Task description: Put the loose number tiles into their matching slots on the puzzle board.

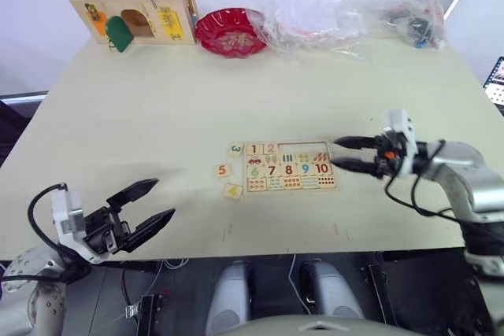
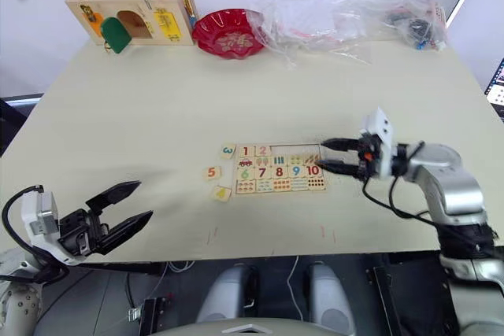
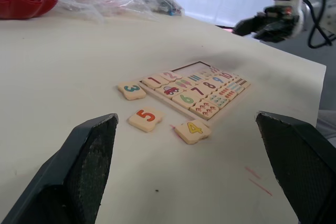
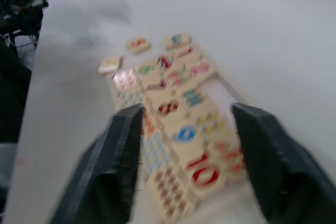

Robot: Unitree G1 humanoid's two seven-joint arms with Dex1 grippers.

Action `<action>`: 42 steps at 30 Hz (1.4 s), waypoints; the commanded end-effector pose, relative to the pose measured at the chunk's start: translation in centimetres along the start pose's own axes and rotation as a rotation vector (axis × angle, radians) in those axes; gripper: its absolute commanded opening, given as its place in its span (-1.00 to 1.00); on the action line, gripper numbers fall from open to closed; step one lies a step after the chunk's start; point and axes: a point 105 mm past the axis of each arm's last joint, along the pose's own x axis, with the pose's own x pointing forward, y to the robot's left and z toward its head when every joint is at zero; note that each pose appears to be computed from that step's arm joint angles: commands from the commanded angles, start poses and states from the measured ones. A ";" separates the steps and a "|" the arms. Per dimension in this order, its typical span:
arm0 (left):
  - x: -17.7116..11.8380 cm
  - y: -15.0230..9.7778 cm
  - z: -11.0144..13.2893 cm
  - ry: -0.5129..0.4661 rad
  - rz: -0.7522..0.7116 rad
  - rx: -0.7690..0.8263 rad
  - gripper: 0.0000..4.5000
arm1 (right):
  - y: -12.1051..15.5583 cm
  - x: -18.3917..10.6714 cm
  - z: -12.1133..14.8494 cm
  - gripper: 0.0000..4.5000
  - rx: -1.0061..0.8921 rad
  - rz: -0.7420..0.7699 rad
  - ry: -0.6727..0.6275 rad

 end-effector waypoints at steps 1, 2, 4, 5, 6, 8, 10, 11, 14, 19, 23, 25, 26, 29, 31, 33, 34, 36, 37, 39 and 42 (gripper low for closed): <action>-0.3 0.1 0.4 -0.002 -0.002 0.034 1.00 | 1.0 -2.3 1.3 0.97 -0.083 -0.020 -0.038; -0.4 0.2 0.4 0.001 -0.002 0.033 1.00 | 1.2 -3.2 1.0 0.97 -0.075 -0.044 -0.041; -0.6 0.3 0.0 0.018 -0.001 0.026 1.00 | 1.4 -5.5 0.3 0.97 -0.058 -0.113 -0.030; -0.8 0.4 -0.1 0.026 0.001 0.022 1.00 | 1.5 -6.5 0.1 0.97 -0.052 -0.146 -0.027; -0.9 0.4 -0.3 0.032 0.002 0.020 1.00 | 1.6 -7.2 -0.1 0.97 -0.052 -0.171 -0.022; -1.1 0.5 -0.4 0.040 0.002 0.017 1.00 | 1.6 -7.9 -0.2 0.97 -0.053 -0.202 -0.015; -1.3 0.7 -0.7 0.050 0.002 0.013 1.00 | 1.4 -8.8 -0.5 0.97 -0.051 -0.241 -0.012; -1.4 0.8 -0.8 0.056 0.003 0.011 1.00 | 1.3 -9.3 -0.7 0.97 -0.050 -0.269 -0.009; -1.3 0.9 -1.1 0.062 0.001 0.009 1.00 | 1.0 -10.2 -1.4 0.97 -0.039 -0.325 -0.004; -0.8 1.1 -1.2 0.059 -0.005 0.013 1.00 | 1.3 -10.5 -2.6 0.97 -0.017 -0.379 -0.008; -0.4 1.1 -1.2 0.054 -0.005 0.015 1.00 | 1.5 -10.4 -3.1 0.97 -0.011 -0.416 -0.021; -0.1 1.2 -1.1 0.046 -0.002 0.016 1.00 | 1.6 -10.1 -3.3 0.97 -0.010 -0.433 -0.031; 0.0 1.2 -1.1 0.043 -0.003 0.017 1.00 | 1.6 -10.0 -3.4 0.97 -0.008 -0.441 -0.037; 0.5 1.1 -0.9 0.035 -0.010 0.020 1.00 | 1.8 -9.6 -3.4 0.97 -0.008 -0.452 -0.046; 0.8 1.2 -0.6 0.031 -0.016 0.024 1.00 | 1.7 -9.3 -3.3 0.97 -0.011 -0.462 -0.055; 1.2 1.1 -0.6 0.026 -0.028 0.024 1.00 | 1.8 -9.2 -3.1 0.97 -0.013 -0.458 -0.061; 1.3 1.0 -0.6 0.025 -0.031 0.023 1.00 | 1.8 -9.2 -3.2 0.97 -0.013 -0.458 -0.061; 1.4 1.0 -0.8 0.026 -0.035 0.018 1.00 | 1.9 -9.2 -3.3 0.97 -0.014 -0.459 -0.056; 1.4 1.0 -0.9 0.027 -0.036 0.016 1.00 | 1.9 -9.3 -3.5 0.97 -0.014 -0.465 -0.055; 1.3 1.2 -1.0 0.031 -0.037 0.014 1.00 | 1.9 -9.2 -3.6 0.97 -0.011 -0.470 -0.057; 1.2 1.5 -0.8 0.038 -0.044 0.016 1.00 | 2.2 -8.8 -3.4 0.97 -0.013 -0.456 -0.055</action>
